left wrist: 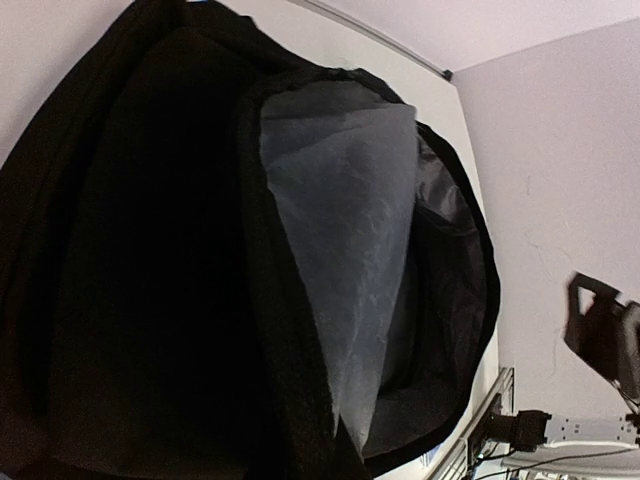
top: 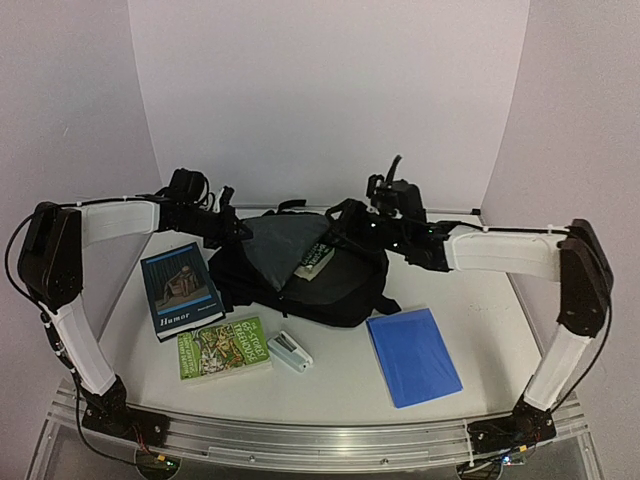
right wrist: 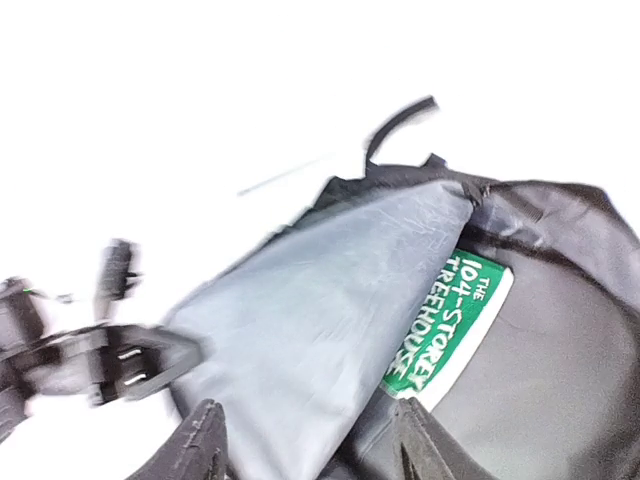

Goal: Pack the student bag
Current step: Place the book in the student bag, then pick up the files from the center of the board.

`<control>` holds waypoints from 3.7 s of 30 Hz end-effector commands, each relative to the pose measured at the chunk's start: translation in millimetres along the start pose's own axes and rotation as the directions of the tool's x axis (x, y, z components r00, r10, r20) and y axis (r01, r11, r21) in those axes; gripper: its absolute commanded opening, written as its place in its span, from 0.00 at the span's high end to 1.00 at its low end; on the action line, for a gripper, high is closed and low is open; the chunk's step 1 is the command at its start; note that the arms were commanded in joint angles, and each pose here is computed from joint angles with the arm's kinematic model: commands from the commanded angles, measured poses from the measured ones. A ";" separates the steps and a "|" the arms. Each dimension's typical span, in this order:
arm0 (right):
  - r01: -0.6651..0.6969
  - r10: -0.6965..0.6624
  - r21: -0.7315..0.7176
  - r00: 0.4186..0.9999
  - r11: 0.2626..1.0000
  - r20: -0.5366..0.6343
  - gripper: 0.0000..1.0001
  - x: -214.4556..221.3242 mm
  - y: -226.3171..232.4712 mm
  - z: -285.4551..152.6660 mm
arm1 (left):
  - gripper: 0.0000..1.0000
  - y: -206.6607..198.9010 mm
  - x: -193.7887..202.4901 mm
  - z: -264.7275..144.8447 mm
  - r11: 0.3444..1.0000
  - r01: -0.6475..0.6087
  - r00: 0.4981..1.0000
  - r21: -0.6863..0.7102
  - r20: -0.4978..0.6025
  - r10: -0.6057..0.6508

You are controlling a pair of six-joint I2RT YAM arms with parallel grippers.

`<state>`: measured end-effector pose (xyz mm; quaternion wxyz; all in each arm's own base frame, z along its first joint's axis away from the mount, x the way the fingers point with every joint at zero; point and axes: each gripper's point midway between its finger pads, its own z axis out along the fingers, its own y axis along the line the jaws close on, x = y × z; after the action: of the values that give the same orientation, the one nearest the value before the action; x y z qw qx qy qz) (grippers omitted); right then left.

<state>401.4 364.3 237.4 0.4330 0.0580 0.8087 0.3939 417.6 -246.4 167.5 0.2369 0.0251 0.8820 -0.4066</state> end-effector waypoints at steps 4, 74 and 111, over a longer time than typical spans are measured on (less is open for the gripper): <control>0.124 -0.121 0.045 0.991 0.991 -0.062 0.38 3.8 -18.9 -65.9 | 0.70 54.2 9.5 2.2 0.983 0.089 0.996 -0.160 0.029 -0.086; -0.323 0.336 0.135 0.724 0.937 -0.602 0.66 141.0 -229.4 -143.9 | 0.07 9.1 47.0 -64.2 0.999 0.031 0.992 -0.037 0.121 -0.026; -0.257 0.214 -0.014 0.835 0.966 -0.507 1.00 98.5 -138.2 -146.2 | 0.07 -44.6 72.9 -84.5 0.985 -0.129 0.990 0.114 0.070 0.122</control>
<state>258.0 234.9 92.3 0.1106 0.0209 0.8655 0.4880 316.1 -216.2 176.0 0.2582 0.0265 0.8706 -0.4180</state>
